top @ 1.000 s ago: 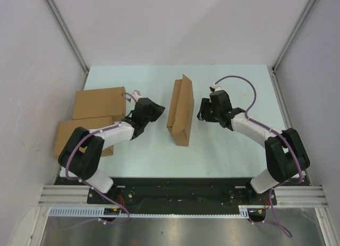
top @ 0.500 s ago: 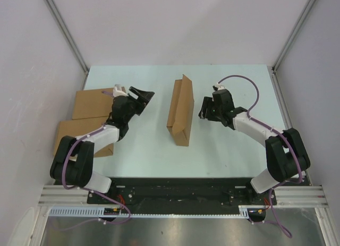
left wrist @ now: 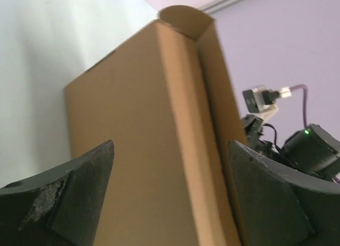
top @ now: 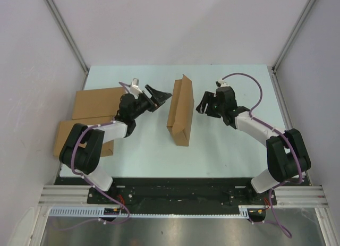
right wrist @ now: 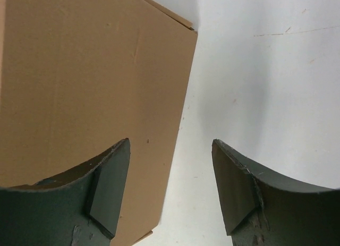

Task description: Fold the paper box

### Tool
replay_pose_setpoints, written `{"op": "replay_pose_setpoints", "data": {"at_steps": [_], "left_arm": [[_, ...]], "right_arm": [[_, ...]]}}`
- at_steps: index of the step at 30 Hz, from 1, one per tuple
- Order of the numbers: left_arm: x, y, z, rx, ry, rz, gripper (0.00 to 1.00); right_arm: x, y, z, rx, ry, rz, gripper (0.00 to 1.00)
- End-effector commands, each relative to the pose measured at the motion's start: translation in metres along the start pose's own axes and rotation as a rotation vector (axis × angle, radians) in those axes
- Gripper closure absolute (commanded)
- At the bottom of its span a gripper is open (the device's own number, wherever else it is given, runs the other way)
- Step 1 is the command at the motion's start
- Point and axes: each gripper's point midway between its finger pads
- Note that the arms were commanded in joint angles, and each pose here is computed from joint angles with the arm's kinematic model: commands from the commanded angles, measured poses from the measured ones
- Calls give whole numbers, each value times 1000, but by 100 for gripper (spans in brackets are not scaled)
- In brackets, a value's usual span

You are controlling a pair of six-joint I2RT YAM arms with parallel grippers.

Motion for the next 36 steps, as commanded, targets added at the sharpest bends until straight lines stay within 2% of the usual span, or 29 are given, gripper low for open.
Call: {"op": "replay_pose_setpoints", "data": {"at_steps": [1, 5, 11, 23, 27, 36], "left_arm": [[-41, -5, 10, 56, -128, 120, 7], [-34, -22, 18, 114, -84, 167, 10], [4, -51, 26, 191, 96, 211, 20], [32, -64, 33, 200, 234, 271, 42], [39, -67, 35, 186, 285, 310, 45], [55, -76, 38, 184, 412, 409, 47]], "right_arm": [[16, 34, -8, -94, 52, 14, 32], [15, 34, -6, -97, 50, 15, 32], [12, 33, -5, -91, 45, 18, 32], [12, 35, -6, -94, 49, 15, 32], [17, 52, -16, -157, 65, 6, 32], [2, 59, -31, -169, 12, 42, 28]]}}
Point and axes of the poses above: each gripper's point midway between its finger pads, its own z axis out along the fingers, its own x axis along the line the jaws close on, y = z × x, and after that the axes turned 11 degrees about -z, right-handed
